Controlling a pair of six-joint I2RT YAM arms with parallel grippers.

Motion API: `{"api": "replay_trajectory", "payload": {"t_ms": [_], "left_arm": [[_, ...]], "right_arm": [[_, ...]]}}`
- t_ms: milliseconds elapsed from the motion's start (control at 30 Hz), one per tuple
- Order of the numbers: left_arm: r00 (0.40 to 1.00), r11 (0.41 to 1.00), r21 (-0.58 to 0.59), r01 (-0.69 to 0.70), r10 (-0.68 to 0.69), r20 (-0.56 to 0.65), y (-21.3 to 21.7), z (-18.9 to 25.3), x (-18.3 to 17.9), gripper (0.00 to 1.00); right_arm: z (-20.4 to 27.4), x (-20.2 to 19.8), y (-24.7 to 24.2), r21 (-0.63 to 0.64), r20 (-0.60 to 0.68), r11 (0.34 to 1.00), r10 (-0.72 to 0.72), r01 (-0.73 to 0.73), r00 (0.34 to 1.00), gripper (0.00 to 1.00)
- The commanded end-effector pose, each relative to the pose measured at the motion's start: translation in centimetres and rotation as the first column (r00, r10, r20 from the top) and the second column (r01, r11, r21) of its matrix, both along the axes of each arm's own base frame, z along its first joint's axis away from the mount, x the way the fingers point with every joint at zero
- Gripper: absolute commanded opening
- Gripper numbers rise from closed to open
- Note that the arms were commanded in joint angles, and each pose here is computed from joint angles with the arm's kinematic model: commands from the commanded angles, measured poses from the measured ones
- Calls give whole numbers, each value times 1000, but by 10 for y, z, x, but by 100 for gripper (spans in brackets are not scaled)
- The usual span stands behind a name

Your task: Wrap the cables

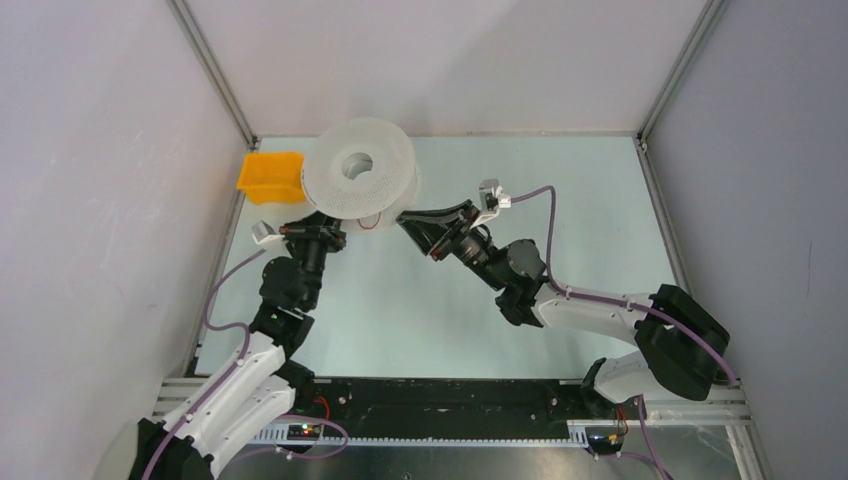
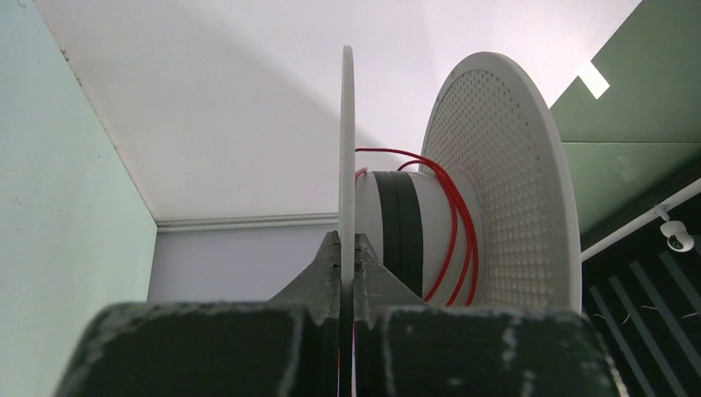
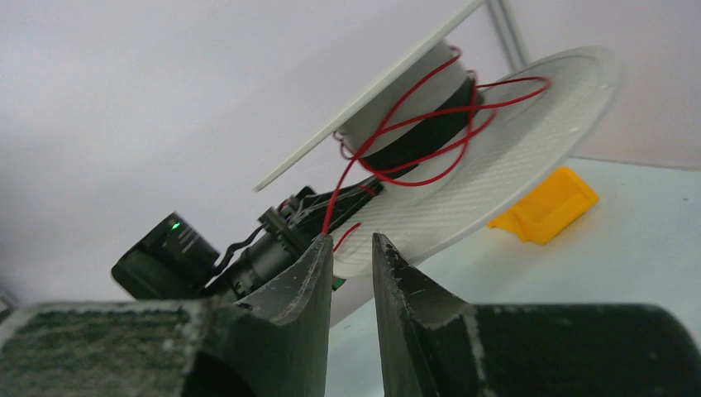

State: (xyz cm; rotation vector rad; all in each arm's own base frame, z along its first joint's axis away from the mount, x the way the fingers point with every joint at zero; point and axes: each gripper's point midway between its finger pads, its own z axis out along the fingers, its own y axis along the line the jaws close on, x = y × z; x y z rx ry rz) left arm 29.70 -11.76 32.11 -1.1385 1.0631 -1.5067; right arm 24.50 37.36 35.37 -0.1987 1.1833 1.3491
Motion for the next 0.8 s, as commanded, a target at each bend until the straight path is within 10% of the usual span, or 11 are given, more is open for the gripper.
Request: {"api": "replay_trajectory", "payload": {"t_ms": [0, 767], "left_arm": [[984, 996, -82, 39, -24, 175, 1, 64, -16, 0], [984, 995, -88, 39, -23, 178, 1, 65, -18, 0]], "right_arm": [[11, -25, 11, -16, 107, 994, 107, -105, 989, 28], [15, -21, 36, -6, 110, 991, 132, -132, 985, 27]]}}
